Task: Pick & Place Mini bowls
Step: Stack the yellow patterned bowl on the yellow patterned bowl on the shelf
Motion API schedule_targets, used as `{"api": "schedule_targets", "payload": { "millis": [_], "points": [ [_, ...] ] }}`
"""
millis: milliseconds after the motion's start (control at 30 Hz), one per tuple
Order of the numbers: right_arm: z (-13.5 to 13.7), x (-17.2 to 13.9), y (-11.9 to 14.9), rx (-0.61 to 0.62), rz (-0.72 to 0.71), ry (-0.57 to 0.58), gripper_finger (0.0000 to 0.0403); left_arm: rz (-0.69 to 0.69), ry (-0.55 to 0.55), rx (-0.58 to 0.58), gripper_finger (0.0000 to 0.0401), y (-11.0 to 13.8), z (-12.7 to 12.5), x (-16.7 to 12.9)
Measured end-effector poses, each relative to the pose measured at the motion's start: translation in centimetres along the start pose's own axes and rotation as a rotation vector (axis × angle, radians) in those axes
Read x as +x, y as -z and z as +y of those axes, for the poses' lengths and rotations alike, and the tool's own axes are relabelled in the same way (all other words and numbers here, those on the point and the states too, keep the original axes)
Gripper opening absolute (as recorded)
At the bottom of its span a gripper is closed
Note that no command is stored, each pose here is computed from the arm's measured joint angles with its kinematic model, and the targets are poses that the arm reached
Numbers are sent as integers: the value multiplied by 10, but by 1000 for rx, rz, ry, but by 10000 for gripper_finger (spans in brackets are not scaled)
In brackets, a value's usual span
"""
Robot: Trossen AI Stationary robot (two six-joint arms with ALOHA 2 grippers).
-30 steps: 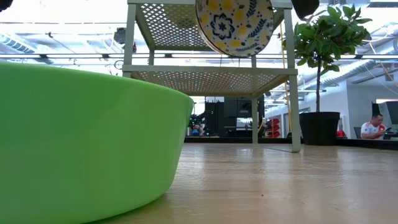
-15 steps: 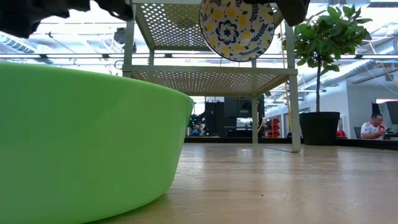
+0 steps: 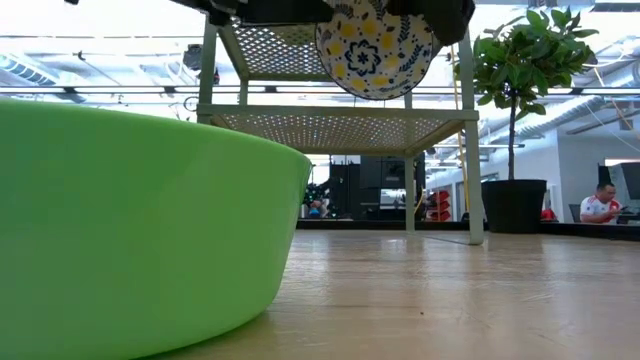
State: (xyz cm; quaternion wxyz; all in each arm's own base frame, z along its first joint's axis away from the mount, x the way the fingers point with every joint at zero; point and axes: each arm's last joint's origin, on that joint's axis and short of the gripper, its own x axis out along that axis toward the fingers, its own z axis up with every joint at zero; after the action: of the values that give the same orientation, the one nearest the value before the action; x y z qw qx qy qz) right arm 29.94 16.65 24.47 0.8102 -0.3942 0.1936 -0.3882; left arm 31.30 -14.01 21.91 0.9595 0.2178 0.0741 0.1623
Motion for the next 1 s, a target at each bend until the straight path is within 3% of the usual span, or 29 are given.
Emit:
{"api": "schedule_targets", "payload": {
  "millis": [300, 567, 1000],
  "points": [
    [-2, 4, 0, 70, 8, 9, 0, 69, -196, 48, 198, -11, -8, -20],
    [-2, 6, -1, 132, -9, -7, 0, 50, -135, -82, 198, -5, -5, -10],
    [-1, 8, -3, 182, -53, -52, 1, 85, -198, -246, 198, 5, 11, 8]
  ]
}}
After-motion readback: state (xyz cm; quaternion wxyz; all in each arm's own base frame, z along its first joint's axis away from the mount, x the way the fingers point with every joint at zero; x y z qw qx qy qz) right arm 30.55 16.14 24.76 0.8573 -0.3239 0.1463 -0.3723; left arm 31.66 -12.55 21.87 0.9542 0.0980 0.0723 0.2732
